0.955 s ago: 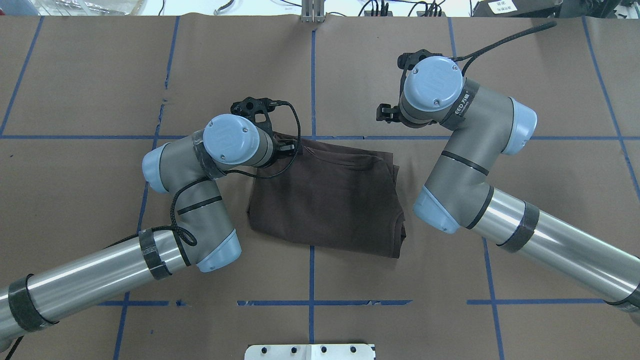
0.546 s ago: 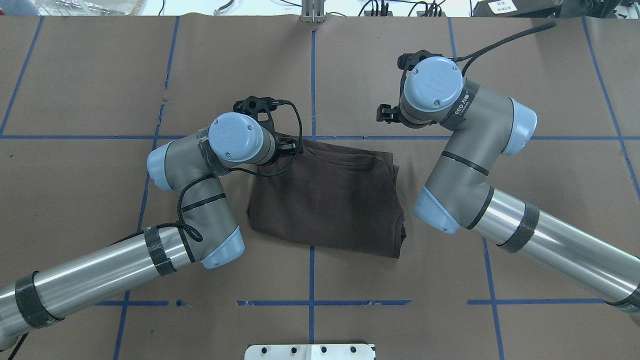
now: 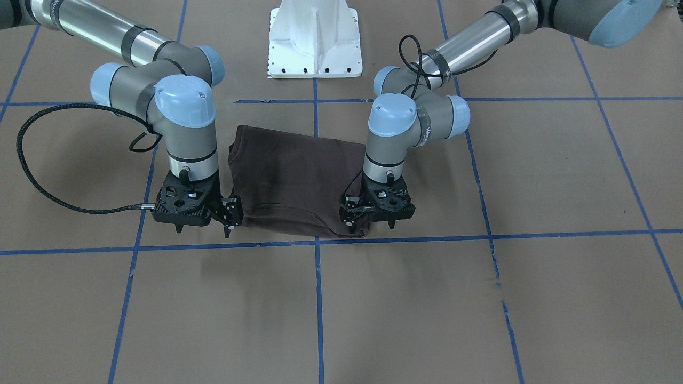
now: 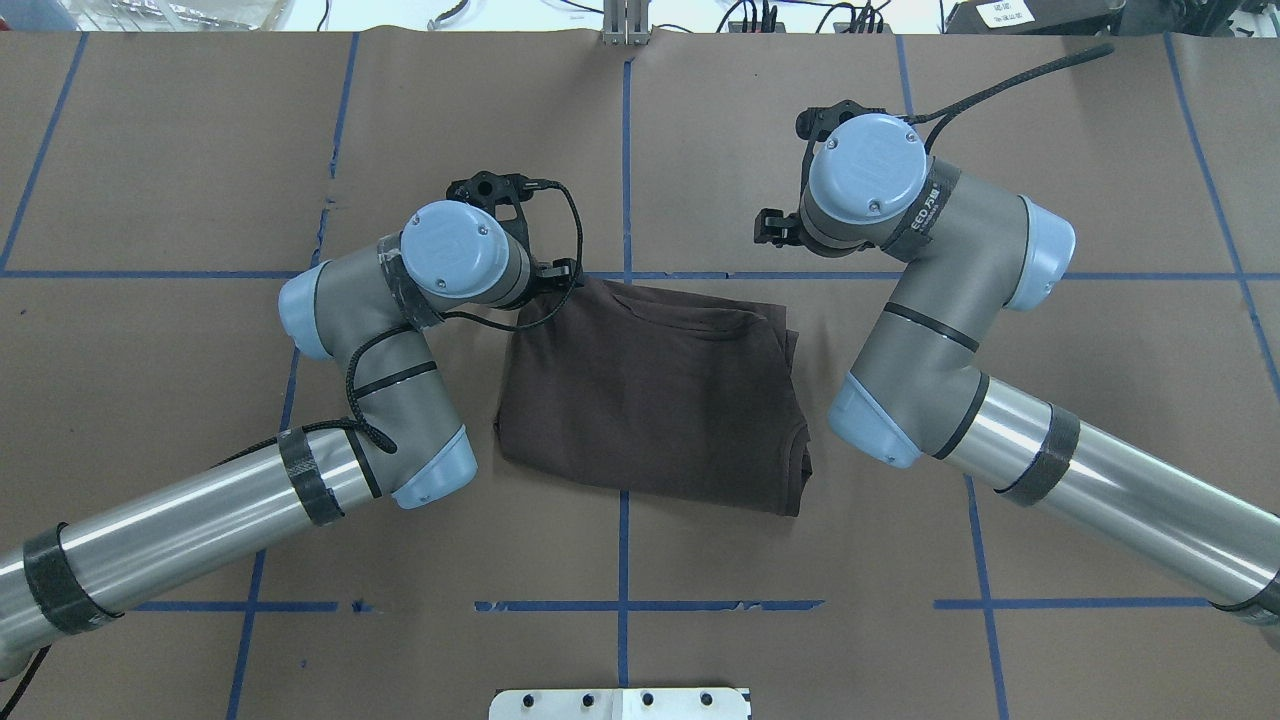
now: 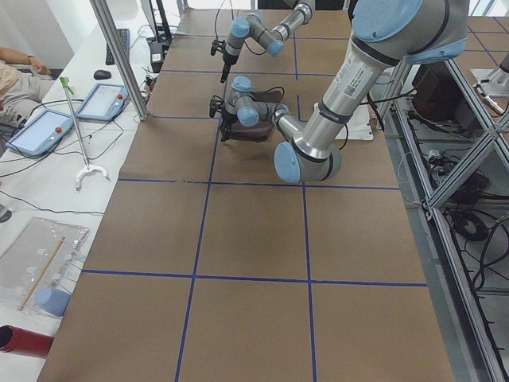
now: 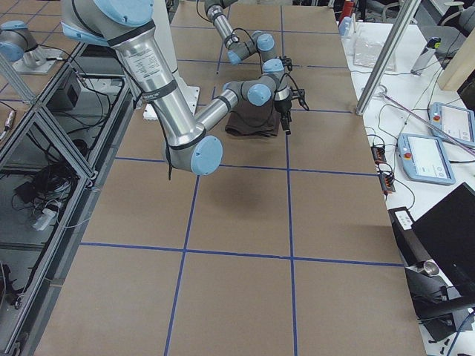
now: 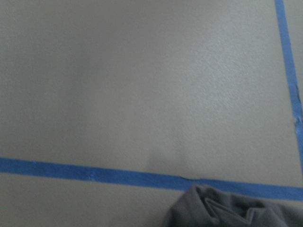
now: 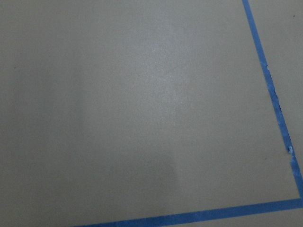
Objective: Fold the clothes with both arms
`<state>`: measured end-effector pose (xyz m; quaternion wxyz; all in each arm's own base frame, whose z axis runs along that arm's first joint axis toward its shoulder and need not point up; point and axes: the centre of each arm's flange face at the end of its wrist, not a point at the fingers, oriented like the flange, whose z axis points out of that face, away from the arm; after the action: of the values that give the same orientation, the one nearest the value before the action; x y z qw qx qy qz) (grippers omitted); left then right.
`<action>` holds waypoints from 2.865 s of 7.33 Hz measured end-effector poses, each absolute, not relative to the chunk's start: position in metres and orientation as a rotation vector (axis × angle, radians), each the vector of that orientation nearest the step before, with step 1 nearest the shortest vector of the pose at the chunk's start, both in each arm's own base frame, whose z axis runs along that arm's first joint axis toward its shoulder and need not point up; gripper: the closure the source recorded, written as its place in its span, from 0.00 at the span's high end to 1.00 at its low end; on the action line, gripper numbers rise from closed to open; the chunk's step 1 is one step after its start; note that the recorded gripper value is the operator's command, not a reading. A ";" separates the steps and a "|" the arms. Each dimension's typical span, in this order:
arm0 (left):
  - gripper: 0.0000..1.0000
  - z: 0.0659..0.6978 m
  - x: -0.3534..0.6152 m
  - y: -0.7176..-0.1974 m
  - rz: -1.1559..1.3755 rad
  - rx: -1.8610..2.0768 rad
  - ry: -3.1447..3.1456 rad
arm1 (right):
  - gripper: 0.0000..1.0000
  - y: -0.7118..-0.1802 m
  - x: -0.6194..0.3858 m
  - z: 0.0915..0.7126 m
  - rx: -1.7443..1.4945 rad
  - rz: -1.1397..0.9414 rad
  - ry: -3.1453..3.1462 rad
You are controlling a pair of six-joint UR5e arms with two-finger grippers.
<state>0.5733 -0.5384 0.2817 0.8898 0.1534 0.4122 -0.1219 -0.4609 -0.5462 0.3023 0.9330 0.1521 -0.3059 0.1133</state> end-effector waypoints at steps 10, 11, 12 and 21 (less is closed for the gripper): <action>1.00 0.264 0.491 -0.515 -0.126 0.374 1.032 | 1.00 -0.536 -0.456 0.290 0.292 0.197 -0.673; 1.00 0.263 0.494 -0.494 -0.120 0.356 1.057 | 1.00 -0.535 -0.456 0.289 0.291 0.195 -0.677; 0.89 0.268 0.501 -0.467 -0.113 0.324 1.076 | 1.00 -0.534 -0.456 0.289 0.290 0.194 -0.678; 0.40 0.293 0.541 -0.356 -0.176 0.144 1.104 | 1.00 -0.533 -0.453 0.290 0.292 0.195 -0.679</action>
<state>0.5411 -0.3558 0.2932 0.8453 0.0681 0.5233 -0.0836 -0.4527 -0.5335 0.2899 0.9278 0.1425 -0.3315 0.0953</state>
